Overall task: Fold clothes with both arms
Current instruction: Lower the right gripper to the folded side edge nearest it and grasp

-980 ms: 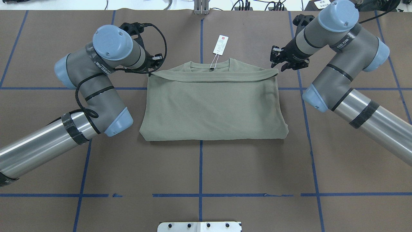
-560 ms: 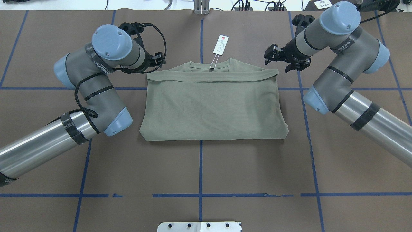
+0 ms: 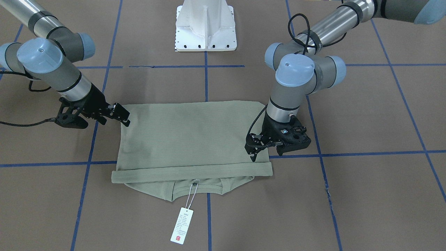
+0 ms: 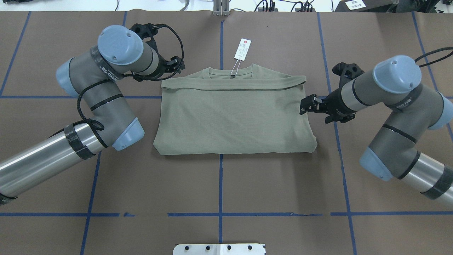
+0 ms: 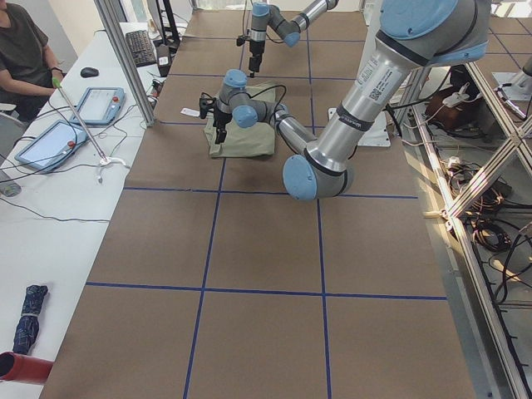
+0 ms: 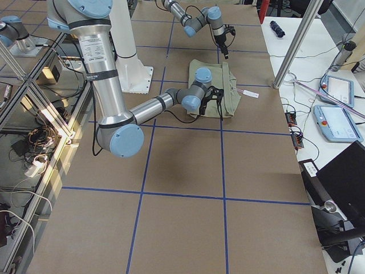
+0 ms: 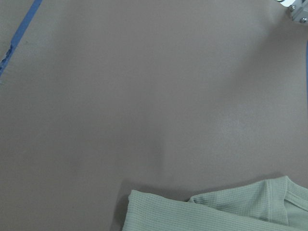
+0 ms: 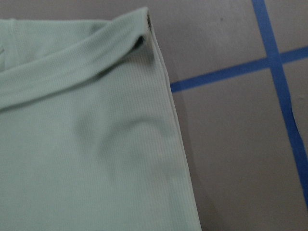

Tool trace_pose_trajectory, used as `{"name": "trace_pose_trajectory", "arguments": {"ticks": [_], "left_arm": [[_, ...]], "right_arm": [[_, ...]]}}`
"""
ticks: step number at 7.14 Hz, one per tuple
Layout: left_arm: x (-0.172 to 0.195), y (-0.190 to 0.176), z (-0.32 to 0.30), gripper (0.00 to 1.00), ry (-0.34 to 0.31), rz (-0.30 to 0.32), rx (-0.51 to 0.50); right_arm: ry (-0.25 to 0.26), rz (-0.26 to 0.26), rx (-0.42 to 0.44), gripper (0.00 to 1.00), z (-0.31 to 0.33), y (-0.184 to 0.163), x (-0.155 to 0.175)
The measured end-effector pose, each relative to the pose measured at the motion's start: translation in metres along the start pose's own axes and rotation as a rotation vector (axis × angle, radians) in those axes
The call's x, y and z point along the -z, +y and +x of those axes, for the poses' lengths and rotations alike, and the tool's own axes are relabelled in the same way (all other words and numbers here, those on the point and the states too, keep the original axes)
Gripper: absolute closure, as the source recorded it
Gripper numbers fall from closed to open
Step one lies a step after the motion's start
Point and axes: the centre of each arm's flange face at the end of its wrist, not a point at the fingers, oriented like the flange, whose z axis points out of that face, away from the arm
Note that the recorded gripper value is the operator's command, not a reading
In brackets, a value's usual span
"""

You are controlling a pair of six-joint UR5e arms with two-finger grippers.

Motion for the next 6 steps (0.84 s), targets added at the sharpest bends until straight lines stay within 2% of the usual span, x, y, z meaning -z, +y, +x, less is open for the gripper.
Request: {"name": "trace_pose_trajectory", "arguments": {"ticks": [2, 3, 4, 6], "left_arm": [[0.000, 0.001, 0.000, 0.00, 0.003, -0.001, 0.001], [0.001, 0.001, 0.001, 0.00, 0.006, -0.001, 0.001], [0.002, 0.002, 0.002, 0.00, 0.008, 0.000, 0.001], [0.004, 0.002, 0.003, 0.01, 0.012, 0.000, 0.000]], "right_arm": [[0.025, -0.041, 0.009, 0.18, 0.010, 0.027, -0.016], [0.031, -0.052, 0.013, 0.55, 0.011, 0.033, -0.021], [0.035, -0.060, 0.017, 0.97, 0.012, 0.037, -0.024], [0.034, -0.071, 0.028, 1.00, 0.010, 0.042, -0.027]]}}
